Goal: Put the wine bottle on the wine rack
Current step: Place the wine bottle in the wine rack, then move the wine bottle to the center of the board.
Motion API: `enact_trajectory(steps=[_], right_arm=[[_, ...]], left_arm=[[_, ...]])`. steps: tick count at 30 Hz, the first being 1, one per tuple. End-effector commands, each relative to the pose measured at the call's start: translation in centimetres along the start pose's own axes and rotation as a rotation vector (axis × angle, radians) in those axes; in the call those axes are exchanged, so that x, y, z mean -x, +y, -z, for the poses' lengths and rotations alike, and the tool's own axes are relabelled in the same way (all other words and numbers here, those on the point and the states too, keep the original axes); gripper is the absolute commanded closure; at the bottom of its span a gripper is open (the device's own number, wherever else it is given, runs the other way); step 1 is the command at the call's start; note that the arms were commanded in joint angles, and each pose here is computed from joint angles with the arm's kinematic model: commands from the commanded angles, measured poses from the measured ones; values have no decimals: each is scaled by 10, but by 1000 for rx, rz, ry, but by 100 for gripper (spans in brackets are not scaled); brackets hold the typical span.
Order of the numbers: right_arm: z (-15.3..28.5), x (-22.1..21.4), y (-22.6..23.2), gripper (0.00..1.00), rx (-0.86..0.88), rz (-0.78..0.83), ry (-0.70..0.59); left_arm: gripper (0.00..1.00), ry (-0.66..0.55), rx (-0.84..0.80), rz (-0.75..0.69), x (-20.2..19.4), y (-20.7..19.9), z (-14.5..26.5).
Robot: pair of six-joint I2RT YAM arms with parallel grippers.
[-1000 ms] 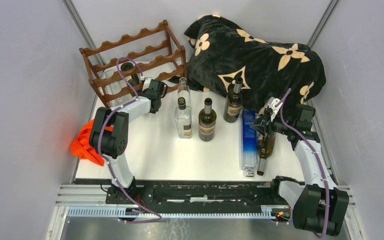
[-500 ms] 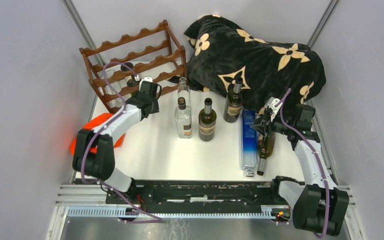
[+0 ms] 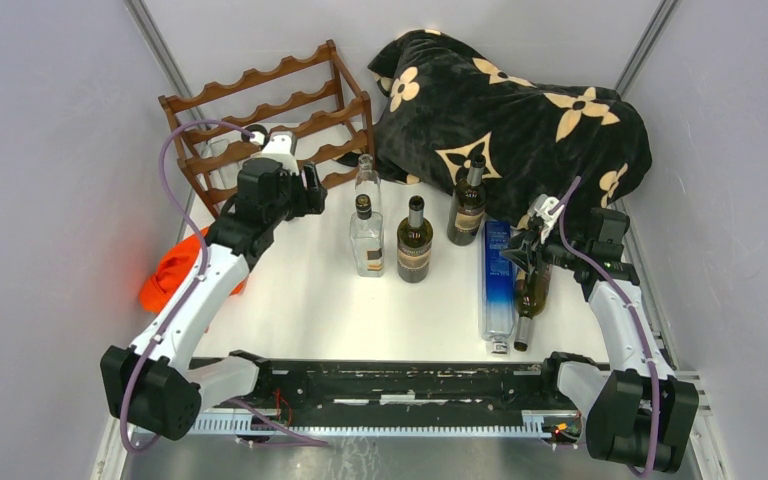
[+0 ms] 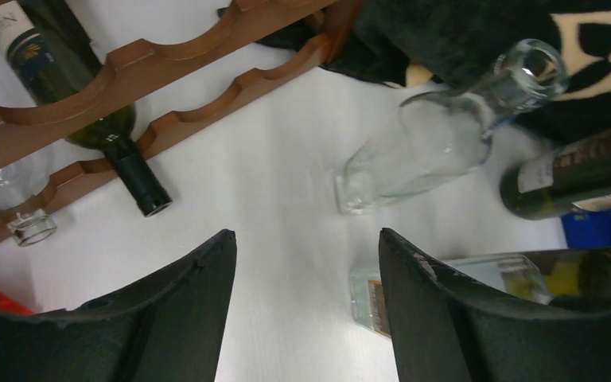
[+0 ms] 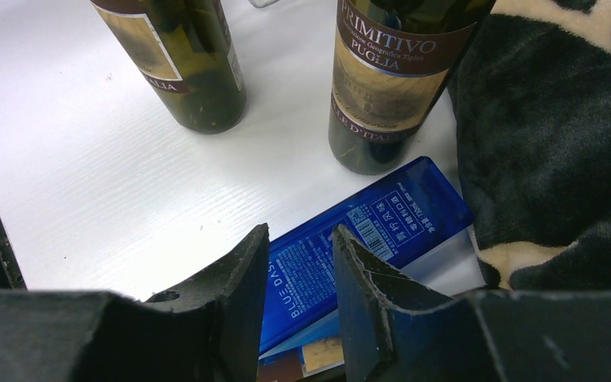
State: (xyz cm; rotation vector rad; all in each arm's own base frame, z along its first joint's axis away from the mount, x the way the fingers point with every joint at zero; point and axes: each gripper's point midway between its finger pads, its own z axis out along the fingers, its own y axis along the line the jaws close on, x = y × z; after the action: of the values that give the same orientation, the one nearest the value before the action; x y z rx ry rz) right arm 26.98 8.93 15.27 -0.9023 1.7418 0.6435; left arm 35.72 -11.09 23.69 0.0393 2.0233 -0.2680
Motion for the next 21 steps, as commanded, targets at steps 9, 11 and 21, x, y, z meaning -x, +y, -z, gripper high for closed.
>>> enact_trajectory(steps=[9,11,21], right_arm=[[2,23,-4,57,-4,91,-32],[1,22,-3,57,-1,93,-32],[-2,22,1,50,16,117,-27]], left_arm=[[15,-222,-337,73,36,-54,80],[15,-244,-360,90,37,-57,92],[18,-235,-570,146,23,-86,134]])
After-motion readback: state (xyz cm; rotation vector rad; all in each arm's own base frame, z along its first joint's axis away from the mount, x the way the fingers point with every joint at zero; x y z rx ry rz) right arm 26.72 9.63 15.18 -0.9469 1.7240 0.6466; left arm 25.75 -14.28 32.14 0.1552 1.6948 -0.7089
